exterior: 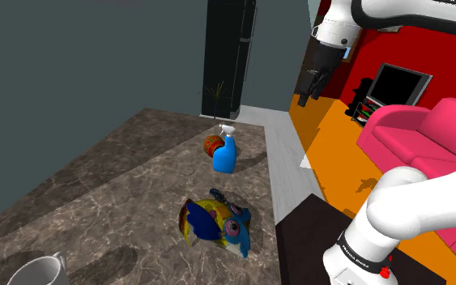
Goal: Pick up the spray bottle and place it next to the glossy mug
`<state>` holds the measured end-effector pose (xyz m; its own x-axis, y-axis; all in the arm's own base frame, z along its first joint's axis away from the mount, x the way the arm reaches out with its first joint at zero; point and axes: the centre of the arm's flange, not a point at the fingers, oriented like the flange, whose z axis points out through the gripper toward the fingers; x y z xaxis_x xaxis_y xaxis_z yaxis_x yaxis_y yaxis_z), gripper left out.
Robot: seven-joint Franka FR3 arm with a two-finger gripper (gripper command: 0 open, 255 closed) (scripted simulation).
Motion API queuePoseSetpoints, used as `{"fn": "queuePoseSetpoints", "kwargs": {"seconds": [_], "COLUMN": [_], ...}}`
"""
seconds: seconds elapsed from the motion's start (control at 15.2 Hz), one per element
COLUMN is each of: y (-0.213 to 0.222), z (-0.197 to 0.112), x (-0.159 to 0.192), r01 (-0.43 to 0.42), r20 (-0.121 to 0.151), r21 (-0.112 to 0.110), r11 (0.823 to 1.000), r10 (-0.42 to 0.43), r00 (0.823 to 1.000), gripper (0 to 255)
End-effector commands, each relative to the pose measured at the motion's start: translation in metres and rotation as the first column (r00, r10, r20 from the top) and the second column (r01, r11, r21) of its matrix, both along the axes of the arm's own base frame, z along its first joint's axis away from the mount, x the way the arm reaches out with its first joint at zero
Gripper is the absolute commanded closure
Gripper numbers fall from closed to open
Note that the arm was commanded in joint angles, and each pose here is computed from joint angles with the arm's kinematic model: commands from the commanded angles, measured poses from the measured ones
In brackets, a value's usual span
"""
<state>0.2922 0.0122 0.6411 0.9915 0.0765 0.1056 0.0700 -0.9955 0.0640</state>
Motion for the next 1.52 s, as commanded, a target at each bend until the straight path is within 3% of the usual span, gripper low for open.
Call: {"fn": "queuePoseSetpoints", "kwargs": {"seconds": [0.0, 0.33, 0.73, 1.06, 1.45], "y": [0.0, -0.005, -0.004, 0.004, 0.021], "z": [0.0, -0.034, -0.077, -0.115, -0.161], "x": [0.0, 0.059, 0.13, 0.187, 0.253], "r01": [0.0, -0.1, -0.218, -0.314, -0.424], "r20": [0.0, -0.026, -0.056, -0.079, -0.106], "r21": [0.0, 0.007, 0.019, 0.032, 0.05], "r11": [1.0, 0.995, 0.976, 0.949, 0.904], "r10": [0.0, 0.1, 0.219, 0.315, 0.427], "r00": [1.0, 0.995, 0.974, 0.946, 0.898], "gripper": [0, 0, 0, 0, 0]}}
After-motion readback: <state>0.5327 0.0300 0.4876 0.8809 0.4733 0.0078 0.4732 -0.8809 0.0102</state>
